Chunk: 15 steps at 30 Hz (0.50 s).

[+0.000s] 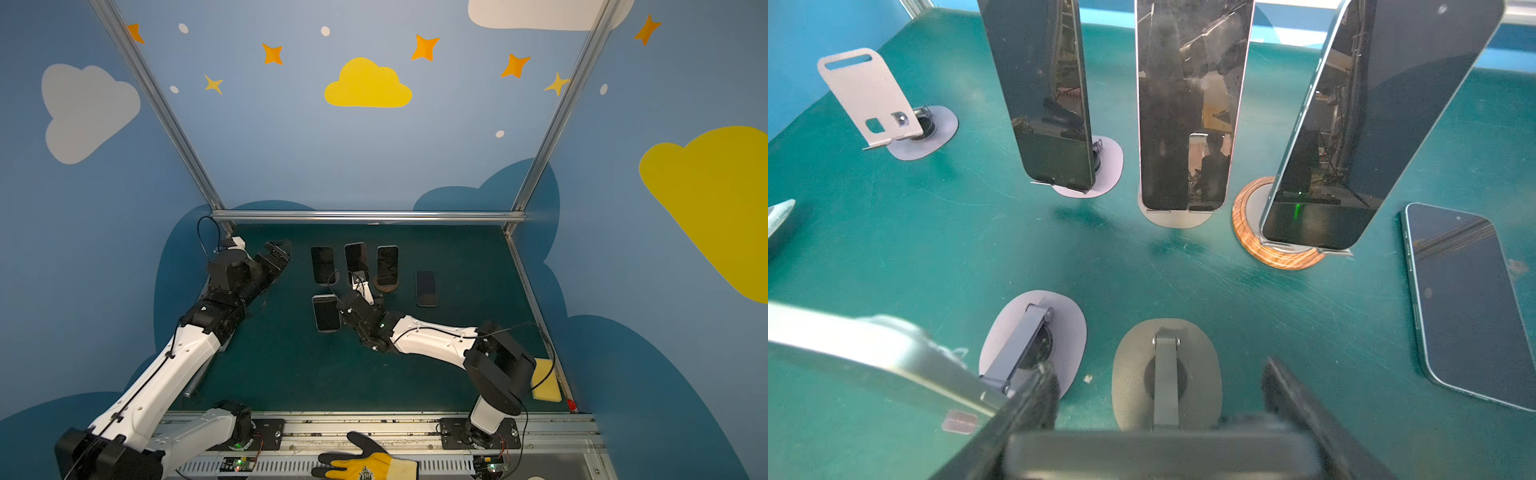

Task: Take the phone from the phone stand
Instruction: 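Lower the right gripper onto the dark phone on the nearest grey stand and close, then lift the dark phone off its stand and carry it toward the light-blue phone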

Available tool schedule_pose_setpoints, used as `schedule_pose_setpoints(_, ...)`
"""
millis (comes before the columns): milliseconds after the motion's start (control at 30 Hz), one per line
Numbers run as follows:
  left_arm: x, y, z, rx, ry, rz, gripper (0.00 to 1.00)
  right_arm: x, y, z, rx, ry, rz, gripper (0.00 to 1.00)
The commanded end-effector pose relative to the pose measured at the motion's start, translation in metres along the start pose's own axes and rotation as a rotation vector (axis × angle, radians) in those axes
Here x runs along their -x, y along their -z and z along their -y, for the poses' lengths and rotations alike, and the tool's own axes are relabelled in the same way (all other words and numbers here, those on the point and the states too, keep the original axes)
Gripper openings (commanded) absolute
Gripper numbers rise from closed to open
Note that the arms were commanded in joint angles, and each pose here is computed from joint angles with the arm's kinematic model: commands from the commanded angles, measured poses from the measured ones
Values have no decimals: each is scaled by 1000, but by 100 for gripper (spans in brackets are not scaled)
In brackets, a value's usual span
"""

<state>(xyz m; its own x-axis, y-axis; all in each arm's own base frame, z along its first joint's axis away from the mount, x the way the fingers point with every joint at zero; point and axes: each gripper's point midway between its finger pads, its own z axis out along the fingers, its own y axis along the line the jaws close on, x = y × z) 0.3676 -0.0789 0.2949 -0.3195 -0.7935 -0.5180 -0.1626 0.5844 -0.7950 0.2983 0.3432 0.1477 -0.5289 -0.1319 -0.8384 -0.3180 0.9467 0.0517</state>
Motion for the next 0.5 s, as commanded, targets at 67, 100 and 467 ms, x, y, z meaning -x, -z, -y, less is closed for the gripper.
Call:
schedule_pose_setpoints(67, -2, -4, 0, -6, -9, -7, 100, 7, 6, 2, 11, 2, 30, 71)
schedule_pose_setpoints(100, -2, -4, -1, -5, -9, -7, 100, 7, 7, 3, 10, 5, 32, 70)
schedule_pose_setpoints(467, -4, -4, 4, -30, -4, -22, 100, 32, 32, 5, 42, 28, 90, 65)
